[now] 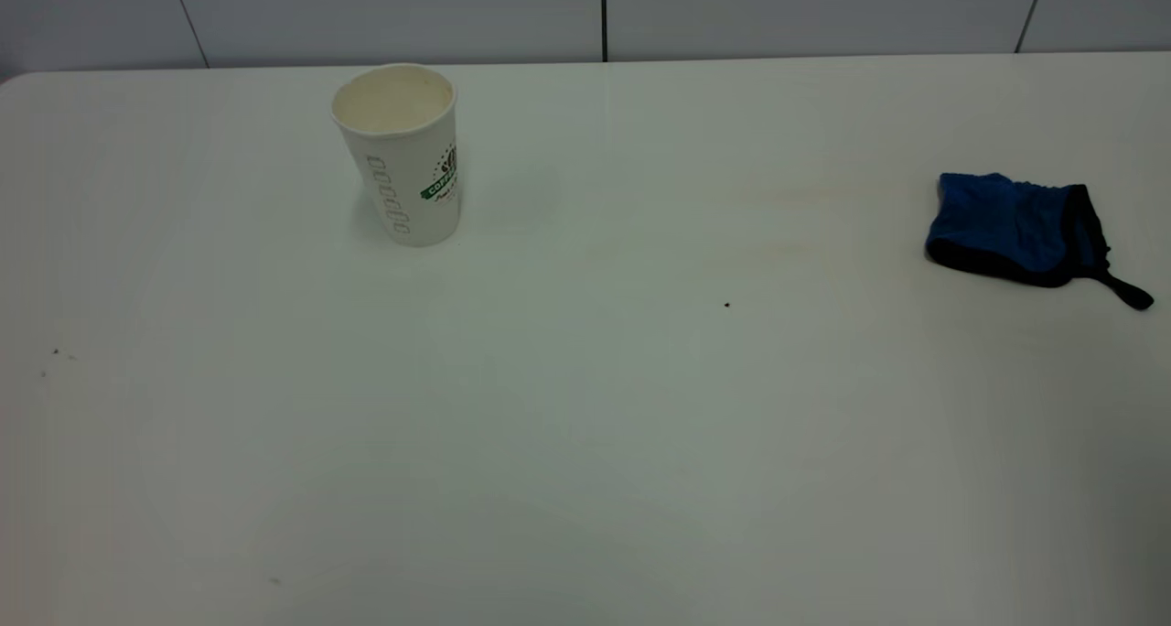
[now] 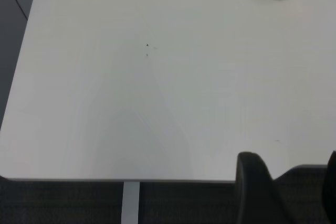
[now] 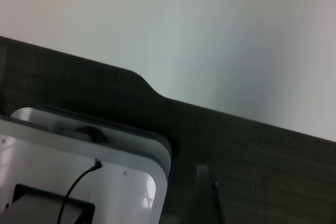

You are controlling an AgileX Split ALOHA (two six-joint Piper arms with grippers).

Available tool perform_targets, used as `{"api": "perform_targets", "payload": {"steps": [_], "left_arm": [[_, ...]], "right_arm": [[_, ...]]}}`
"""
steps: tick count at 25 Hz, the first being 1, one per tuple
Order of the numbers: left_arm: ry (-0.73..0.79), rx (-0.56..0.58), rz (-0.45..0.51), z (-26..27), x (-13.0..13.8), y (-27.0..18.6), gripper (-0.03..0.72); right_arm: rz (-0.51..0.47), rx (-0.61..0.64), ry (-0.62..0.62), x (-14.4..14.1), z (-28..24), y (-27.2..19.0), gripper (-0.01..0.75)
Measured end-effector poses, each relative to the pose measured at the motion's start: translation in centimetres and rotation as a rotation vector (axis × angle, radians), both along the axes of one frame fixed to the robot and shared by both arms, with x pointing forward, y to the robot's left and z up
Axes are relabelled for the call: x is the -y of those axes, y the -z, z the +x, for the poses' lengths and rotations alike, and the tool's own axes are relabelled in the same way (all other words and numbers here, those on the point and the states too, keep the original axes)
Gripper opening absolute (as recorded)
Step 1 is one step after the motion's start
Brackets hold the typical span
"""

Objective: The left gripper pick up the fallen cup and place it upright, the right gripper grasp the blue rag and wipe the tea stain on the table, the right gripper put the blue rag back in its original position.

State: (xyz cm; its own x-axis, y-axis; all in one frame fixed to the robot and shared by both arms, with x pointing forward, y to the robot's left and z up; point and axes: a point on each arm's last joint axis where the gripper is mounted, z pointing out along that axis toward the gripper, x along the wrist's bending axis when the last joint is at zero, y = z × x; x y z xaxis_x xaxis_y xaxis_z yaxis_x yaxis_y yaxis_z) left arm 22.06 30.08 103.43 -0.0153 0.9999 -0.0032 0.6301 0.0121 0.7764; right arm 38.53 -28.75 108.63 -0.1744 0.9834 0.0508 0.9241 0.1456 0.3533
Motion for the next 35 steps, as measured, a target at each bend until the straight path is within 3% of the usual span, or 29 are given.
{"api": "perform_targets", "payload": {"steps": [5, 10, 24, 35], "left_arm": [[0.0, 0.0, 0.0, 0.0, 0.0, 0.0, 0.351], [0.0, 0.0, 0.0, 0.0, 0.0, 0.0, 0.351], [0.0, 0.0, 0.0, 0.0, 0.0, 0.0, 0.351], [0.0, 0.0, 0.0, 0.0, 0.0, 0.0, 0.351]], "right_arm": [[-0.019, 0.218, 0.008, 0.3, -6.2, 1.0, 0.701], [-0.018, 0.337, 0.033, 0.4, -9.9, 3.3, 0.696], [0.015, 0.556, 0.092, 0.5, -13.6, 4.7, 0.674], [0.038, 0.659, 0.124, 0.5, -15.2, 4.7, 0.662]]}}
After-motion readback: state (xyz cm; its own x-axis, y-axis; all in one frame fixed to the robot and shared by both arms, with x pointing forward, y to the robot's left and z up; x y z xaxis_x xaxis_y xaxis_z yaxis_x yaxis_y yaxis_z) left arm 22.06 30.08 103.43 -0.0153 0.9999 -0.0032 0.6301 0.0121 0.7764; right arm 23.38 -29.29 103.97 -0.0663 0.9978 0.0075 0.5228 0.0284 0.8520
